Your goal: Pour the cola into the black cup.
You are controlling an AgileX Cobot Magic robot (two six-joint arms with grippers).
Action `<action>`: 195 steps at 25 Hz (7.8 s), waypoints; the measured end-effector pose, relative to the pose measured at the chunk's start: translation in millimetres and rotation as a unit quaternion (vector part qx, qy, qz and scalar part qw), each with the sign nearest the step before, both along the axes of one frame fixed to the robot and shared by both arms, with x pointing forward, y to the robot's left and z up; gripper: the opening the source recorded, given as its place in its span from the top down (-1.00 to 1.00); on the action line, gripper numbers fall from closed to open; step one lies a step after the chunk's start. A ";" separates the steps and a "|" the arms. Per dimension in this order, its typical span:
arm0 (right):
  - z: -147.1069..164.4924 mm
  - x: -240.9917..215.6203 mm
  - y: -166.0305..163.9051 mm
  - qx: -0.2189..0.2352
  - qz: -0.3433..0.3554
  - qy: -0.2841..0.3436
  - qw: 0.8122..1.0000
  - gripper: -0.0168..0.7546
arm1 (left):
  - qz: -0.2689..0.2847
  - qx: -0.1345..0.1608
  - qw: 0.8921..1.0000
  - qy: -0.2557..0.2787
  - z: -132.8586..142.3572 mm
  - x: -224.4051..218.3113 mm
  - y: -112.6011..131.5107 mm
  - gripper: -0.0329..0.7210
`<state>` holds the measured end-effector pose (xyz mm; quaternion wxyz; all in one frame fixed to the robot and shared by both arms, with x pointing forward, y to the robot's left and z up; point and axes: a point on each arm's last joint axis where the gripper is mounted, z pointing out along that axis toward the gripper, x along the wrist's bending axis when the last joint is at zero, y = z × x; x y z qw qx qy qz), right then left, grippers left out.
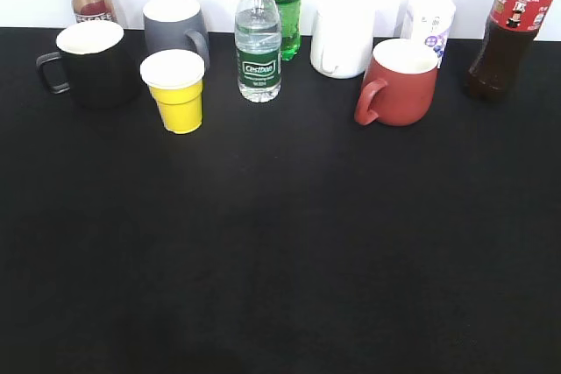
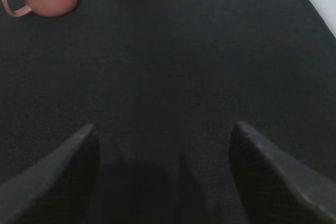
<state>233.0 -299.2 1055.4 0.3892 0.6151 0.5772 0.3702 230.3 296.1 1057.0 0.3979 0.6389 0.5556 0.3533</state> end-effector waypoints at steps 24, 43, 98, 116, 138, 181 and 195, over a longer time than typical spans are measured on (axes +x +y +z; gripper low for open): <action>0.0 0.0 0.0 0.000 0.000 0.000 1.000 -0.56 | 0.057 -0.020 0.991 -0.123 -110.7 260.0 -6.0 -0.40; 0.0 0.0 0.0 0.000 0.000 0.000 1.000 -0.56 | 0.063 -0.023 0.988 -0.140 -147.6 402.7 -6.4 0.75; -172.0 425.2 2.9 0.017 0.100 -0.210 0.972 -0.09 | -0.020 -0.041 0.983 -0.175 -76.8 234.7 -36.8 0.76; -47.4 300.1 142.7 -0.052 0.395 -0.311 0.863 -0.04 | -0.196 -0.046 0.967 -0.153 -80.3 218.6 -86.1 0.76; -68.2 310.7 188.8 -0.469 0.446 -0.437 0.625 -0.03 | -0.248 -0.052 0.957 -0.142 -81.7 212.6 -96.2 0.76; -55.0 314.9 186.7 -0.525 0.380 -0.480 0.591 -0.02 | -0.246 -0.054 0.957 -0.143 -81.6 212.7 -95.9 0.76; -57.4 313.1 189.0 0.038 0.447 -0.314 0.836 -0.02 | -0.216 -0.075 0.960 -0.160 -77.4 215.5 -92.4 0.76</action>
